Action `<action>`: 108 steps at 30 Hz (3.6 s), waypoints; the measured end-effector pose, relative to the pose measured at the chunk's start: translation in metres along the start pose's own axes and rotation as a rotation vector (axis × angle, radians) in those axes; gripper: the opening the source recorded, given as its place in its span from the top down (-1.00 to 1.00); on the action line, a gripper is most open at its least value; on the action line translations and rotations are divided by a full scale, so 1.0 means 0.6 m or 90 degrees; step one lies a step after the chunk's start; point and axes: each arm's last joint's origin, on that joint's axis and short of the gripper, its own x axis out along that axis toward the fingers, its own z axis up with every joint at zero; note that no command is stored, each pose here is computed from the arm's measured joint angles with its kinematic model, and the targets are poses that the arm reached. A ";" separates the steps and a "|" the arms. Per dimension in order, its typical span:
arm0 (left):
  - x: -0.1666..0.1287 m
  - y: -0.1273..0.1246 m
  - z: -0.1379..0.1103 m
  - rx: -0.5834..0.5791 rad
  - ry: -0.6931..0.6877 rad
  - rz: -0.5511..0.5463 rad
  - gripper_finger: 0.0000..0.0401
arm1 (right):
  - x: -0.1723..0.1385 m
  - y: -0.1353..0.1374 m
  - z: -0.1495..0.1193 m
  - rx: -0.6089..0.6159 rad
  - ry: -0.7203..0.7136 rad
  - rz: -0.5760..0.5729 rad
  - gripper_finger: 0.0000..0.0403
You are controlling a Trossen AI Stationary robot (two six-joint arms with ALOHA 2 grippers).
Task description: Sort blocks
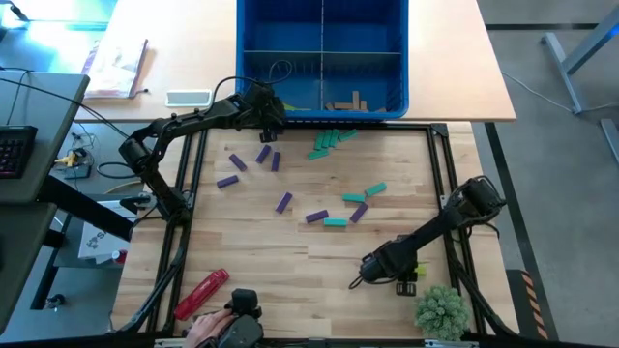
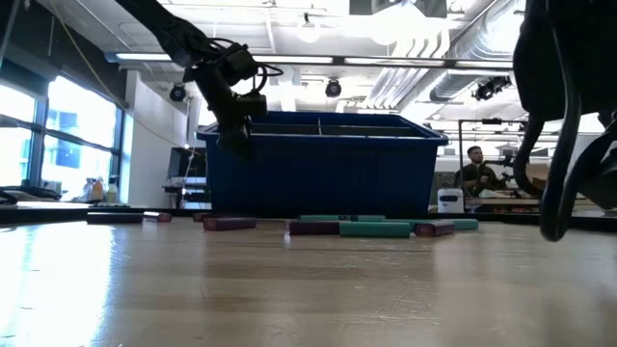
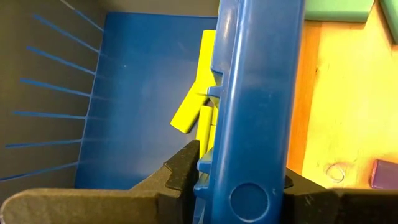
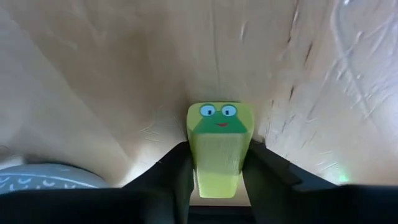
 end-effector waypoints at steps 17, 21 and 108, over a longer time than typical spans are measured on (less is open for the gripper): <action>0.000 0.000 0.000 0.000 -0.003 -0.002 0.60 | -0.009 -0.004 0.002 0.046 0.010 0.004 0.58; 0.000 0.000 0.000 0.000 -0.003 -0.002 0.60 | -0.030 0.003 0.001 0.049 0.005 -0.019 0.58; 0.001 0.006 -0.004 -0.012 0.003 0.012 0.60 | -0.541 -0.472 0.037 0.297 -1.005 -0.175 -0.20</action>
